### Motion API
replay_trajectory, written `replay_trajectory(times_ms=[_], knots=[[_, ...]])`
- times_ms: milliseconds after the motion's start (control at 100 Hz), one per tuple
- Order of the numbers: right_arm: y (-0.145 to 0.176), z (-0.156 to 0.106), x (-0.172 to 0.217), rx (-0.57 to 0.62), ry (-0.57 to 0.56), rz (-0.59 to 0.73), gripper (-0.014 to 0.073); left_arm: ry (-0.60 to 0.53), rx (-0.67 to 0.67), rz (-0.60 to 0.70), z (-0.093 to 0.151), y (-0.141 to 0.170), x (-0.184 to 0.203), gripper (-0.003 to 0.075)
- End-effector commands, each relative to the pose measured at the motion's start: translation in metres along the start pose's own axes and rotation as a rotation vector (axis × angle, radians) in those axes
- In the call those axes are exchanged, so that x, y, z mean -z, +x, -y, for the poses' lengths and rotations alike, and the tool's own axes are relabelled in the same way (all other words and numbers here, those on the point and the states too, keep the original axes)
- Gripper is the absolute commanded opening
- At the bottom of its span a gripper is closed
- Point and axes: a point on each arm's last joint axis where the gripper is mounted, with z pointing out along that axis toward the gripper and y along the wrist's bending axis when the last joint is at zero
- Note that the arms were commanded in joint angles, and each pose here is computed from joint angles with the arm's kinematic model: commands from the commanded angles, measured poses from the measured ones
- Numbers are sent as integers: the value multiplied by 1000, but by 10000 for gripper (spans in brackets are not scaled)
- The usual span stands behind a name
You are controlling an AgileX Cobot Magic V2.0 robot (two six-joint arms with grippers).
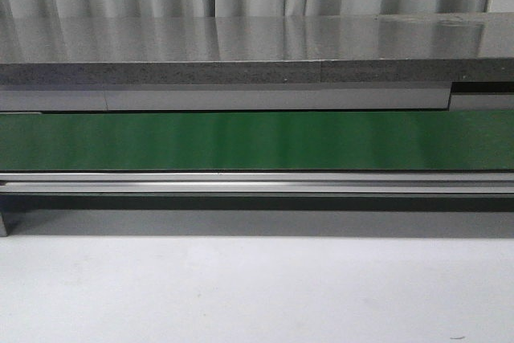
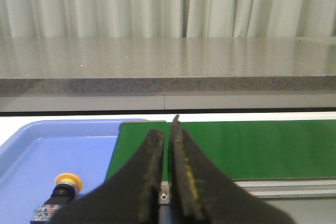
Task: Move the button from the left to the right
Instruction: 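Move the left gripper down toward the yellow-capped button in the blue tray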
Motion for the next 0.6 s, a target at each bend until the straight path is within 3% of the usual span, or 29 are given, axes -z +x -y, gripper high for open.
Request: replay_trajectory(times_ms=[0, 340, 590], knots=[[-7, -1, 0, 19, -11, 80, -68, 9, 11, 75, 1, 5, 2, 5], [-7, -1, 0, 19, -11, 80, -68, 10, 11, 99, 1, 3, 2, 5], [-7, -1, 0, 19, -11, 80, -68, 4, 11, 81, -1, -19, 4, 5]])
